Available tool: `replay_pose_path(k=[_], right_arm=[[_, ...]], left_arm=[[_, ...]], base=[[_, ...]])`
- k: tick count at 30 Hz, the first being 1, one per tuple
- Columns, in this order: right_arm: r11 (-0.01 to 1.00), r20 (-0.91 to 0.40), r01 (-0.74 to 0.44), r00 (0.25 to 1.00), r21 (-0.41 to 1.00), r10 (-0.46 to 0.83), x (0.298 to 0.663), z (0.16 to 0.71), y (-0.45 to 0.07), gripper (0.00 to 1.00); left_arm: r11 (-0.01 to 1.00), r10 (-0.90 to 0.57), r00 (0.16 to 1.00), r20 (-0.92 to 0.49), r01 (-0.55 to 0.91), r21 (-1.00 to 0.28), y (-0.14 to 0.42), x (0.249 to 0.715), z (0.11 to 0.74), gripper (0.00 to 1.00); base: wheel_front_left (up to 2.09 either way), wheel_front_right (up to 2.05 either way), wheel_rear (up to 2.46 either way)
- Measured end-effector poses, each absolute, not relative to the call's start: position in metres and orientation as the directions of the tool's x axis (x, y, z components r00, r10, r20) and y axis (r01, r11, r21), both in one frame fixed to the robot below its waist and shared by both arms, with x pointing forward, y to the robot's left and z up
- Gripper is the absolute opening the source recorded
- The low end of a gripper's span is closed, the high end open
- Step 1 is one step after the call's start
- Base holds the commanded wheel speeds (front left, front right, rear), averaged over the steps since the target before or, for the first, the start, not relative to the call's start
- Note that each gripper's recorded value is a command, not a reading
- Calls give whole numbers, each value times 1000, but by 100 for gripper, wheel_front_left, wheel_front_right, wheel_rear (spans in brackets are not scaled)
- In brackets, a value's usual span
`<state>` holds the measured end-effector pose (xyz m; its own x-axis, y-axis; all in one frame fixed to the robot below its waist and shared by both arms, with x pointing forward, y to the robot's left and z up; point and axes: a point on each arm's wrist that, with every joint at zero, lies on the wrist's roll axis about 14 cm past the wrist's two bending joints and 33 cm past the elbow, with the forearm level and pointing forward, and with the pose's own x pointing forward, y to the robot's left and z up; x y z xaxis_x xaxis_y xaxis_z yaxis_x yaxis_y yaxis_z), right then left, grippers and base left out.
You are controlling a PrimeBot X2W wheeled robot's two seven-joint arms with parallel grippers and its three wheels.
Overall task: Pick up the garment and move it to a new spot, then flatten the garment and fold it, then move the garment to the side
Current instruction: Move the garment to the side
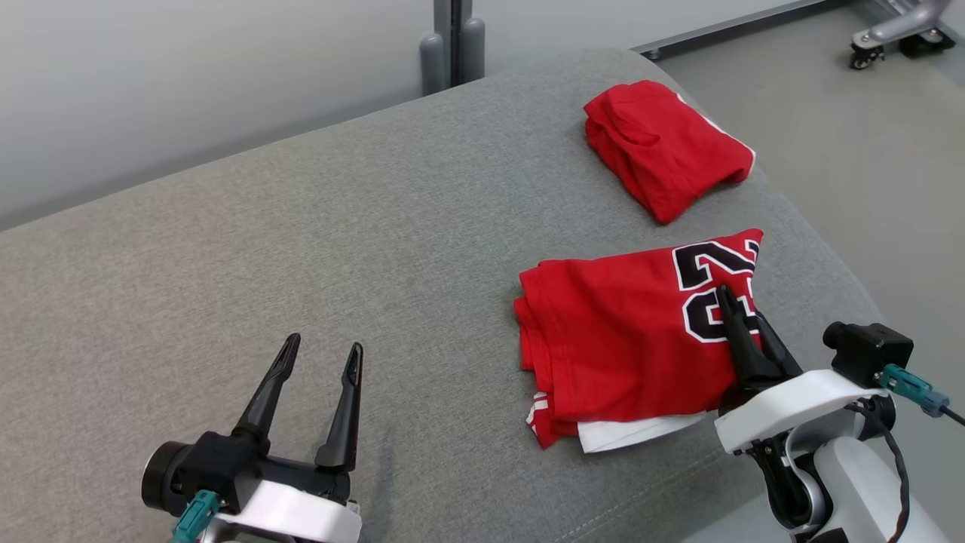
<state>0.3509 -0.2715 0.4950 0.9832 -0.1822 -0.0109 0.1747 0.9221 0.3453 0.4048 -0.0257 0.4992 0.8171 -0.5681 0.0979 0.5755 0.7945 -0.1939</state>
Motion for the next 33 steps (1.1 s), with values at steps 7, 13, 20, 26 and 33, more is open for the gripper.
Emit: replay_pose_path(k=[7, 13, 20, 26, 33], right_arm=[[921, -29, 202, 979, 335, -204, 345, 490, -280, 0], [958, -10, 137, 990, 253, -139, 368, 503, -281, 0], [993, 49, 19, 998, 116, -25, 423, 548, -282, 0], [997, 28, -74, 997, 0, 74, 464, 574, -274, 0], [977, -16, -198, 980, -75, 197, 507, 589, -243, 0]], left_arm=[[776, -590, 800, 108, 599, -198, -36, 407, 501, 100], [791, -573, 814, 99, 580, -193, -27, 410, 497, 100], [809, -549, 830, 99, 557, -189, -16, 421, 493, 100], [825, -531, 843, 83, 537, -176, -6, 429, 485, 100], [835, -518, 853, 69, 522, -175, 0, 442, 473, 100]], base=[[0, 0, 0], [0, 0, 0], [0, 0, 0], [0, 0, 0], [0, 0, 0]])
